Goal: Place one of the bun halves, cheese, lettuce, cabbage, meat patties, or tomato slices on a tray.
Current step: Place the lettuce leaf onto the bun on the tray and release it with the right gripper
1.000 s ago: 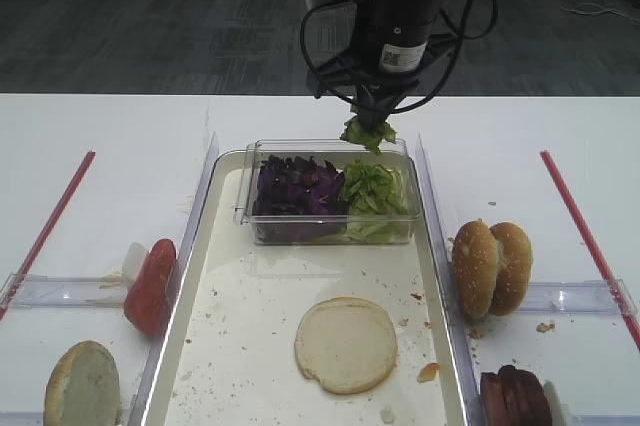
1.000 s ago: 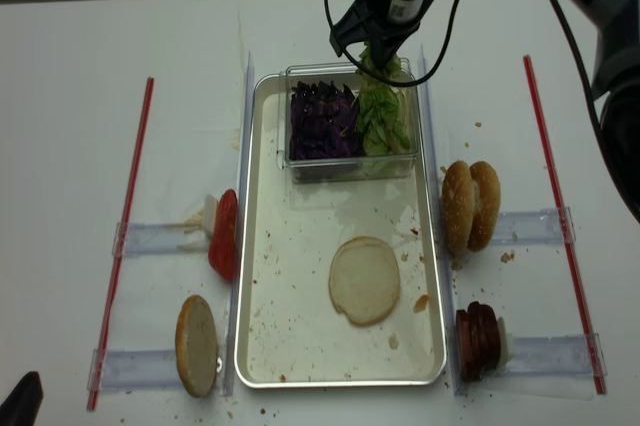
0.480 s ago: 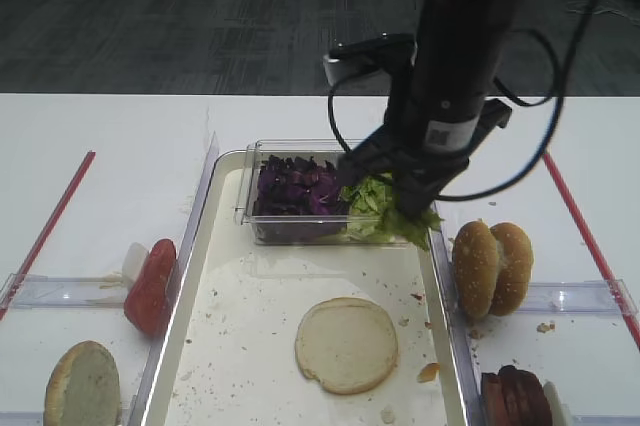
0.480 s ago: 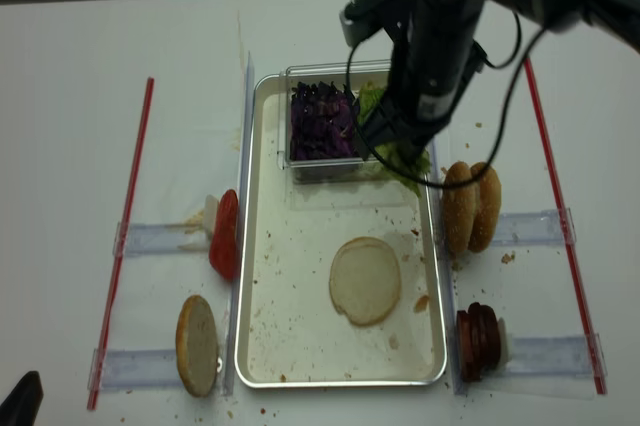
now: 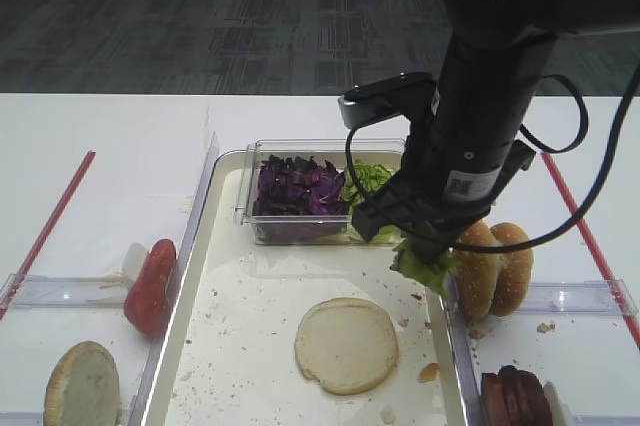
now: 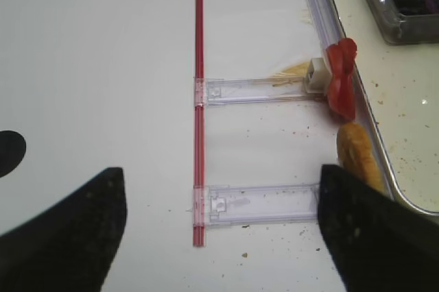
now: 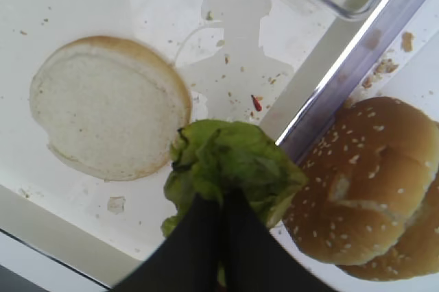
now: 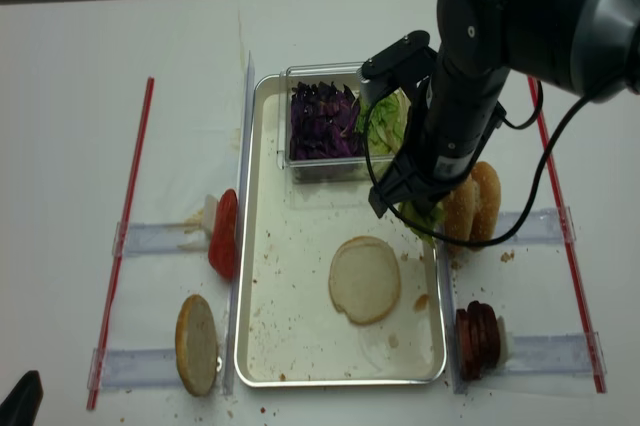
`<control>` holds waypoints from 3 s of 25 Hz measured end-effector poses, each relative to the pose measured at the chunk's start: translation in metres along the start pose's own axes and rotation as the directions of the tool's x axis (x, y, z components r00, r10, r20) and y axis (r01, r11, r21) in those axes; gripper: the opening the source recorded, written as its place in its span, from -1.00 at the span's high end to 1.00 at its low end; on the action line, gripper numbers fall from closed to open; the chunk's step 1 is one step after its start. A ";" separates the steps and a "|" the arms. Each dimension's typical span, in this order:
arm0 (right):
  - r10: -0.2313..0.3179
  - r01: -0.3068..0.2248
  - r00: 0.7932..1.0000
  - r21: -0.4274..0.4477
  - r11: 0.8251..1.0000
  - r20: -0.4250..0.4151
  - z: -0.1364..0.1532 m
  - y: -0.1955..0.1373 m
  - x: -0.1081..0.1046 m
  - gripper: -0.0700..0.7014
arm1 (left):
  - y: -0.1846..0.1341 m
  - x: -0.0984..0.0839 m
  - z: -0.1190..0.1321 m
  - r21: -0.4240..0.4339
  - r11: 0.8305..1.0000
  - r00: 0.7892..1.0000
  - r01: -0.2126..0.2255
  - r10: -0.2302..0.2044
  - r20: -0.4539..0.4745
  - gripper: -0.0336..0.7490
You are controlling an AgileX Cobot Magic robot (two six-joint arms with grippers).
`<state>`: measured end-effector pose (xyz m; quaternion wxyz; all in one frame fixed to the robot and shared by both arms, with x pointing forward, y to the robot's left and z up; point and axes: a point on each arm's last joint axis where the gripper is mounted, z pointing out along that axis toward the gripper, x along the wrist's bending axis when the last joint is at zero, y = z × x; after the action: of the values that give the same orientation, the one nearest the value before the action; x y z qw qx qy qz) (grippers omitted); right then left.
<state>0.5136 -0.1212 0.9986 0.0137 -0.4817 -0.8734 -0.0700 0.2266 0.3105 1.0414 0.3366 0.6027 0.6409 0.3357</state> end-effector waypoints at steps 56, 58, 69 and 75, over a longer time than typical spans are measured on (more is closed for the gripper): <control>-0.161 0.163 0.986 0.030 0.986 -0.044 0.047 0.007 0.066 0.51 | 0.000 0.000 0.000 0.002 1.000 1.000 0.000 0.000 0.000 -0.52; -0.167 0.168 0.985 0.030 0.985 -0.044 0.047 0.007 0.066 0.31 | 0.000 0.000 0.000 0.002 1.000 1.000 0.000 0.000 0.000 -0.52; -0.196 0.197 0.980 0.028 0.980 -0.045 0.047 0.007 0.066 -0.95 | 0.000 0.000 0.000 0.002 1.000 1.000 0.000 0.000 0.000 -0.52; -0.198 0.199 0.979 0.030 0.979 -0.045 0.047 0.007 0.066 -0.98 | 0.000 0.000 0.000 0.002 1.000 1.000 0.000 0.000 0.000 -0.52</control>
<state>0.4862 -0.0562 0.9587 0.0331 -0.3903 -0.9177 -0.0659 0.2268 0.3105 1.0410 0.3361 0.6029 0.6412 0.3353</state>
